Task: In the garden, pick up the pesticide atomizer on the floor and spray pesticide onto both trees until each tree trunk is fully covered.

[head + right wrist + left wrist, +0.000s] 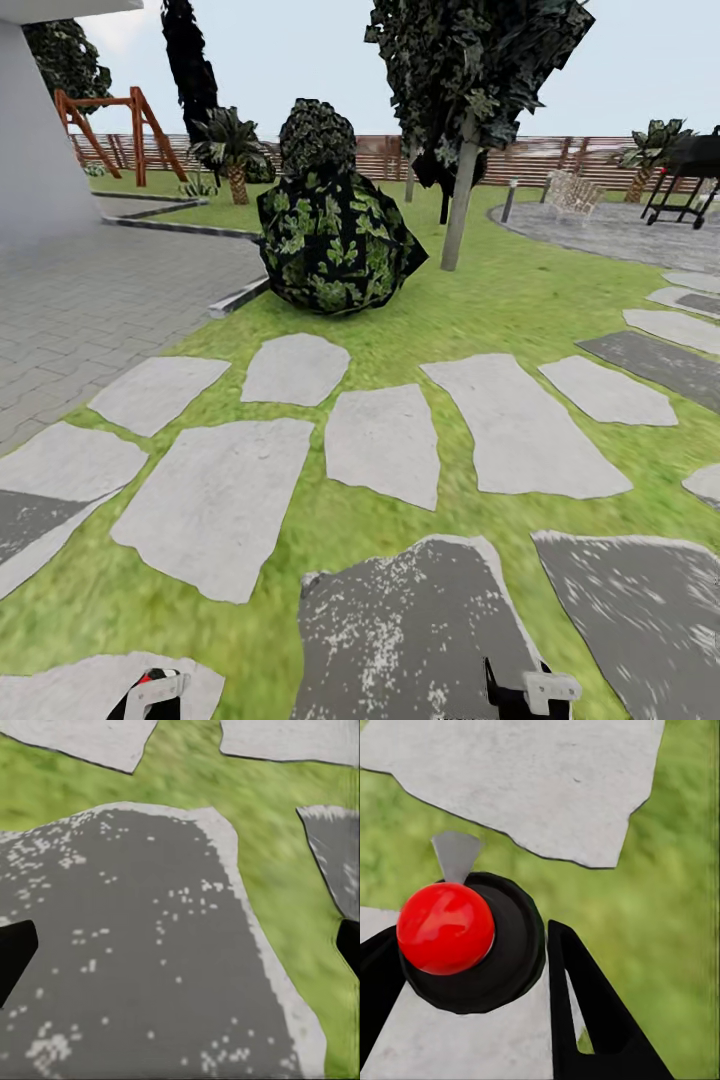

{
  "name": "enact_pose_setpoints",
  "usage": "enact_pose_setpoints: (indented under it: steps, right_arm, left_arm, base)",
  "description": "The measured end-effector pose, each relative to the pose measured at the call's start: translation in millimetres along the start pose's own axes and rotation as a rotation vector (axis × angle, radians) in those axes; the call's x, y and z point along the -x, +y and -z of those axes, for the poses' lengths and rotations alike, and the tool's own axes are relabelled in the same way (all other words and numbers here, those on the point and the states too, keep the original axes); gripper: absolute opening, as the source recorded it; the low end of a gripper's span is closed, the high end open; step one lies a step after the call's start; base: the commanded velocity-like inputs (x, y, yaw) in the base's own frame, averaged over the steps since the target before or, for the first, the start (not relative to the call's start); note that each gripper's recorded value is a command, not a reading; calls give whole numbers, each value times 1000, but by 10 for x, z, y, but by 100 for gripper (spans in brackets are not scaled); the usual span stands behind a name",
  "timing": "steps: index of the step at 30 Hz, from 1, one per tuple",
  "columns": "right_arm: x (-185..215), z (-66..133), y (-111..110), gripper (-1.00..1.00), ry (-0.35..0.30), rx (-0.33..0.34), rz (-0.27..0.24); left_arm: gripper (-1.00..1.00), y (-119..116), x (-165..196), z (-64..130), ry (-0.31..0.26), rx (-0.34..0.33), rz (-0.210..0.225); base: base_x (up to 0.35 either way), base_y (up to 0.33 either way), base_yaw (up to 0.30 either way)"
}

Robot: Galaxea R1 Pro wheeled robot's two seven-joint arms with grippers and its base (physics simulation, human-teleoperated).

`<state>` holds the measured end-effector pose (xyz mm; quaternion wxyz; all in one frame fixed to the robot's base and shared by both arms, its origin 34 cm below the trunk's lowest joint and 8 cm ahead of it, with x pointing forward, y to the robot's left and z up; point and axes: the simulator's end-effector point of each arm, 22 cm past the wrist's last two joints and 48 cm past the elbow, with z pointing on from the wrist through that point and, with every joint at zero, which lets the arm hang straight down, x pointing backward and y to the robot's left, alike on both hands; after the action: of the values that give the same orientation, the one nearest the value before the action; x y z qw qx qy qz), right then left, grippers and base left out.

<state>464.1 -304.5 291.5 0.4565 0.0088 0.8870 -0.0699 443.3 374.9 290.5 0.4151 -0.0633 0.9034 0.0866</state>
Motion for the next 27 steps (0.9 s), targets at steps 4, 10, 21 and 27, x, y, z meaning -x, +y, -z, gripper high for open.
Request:
enact_pose_setpoints:
  steps: [4, 10, 21, 27]
  right_arm:
    - [83, 34, -9, 100, 0, 0, 0]
    - [205, 86, -21, 100, 0, 0, 0]
    - [286, 121, -30, 100, 1, 0, 0]
    - [286, 121, -30, 100, 1, 0, 0]
  left_arm:
    - [-100, -3, 78, 42, 0, -1, 0]
    - [-100, 3, 196, 104, 1, -1, 0]
    - [-100, 3, 273, 147, 1, -3, 0]
    - [-100, 5, 272, 147, 1, -1, 3]
  base:
    - [0, 0, -284]
    - [0, 0, -296]
    - [0, 0, -297]
    - [0, 0, -297]
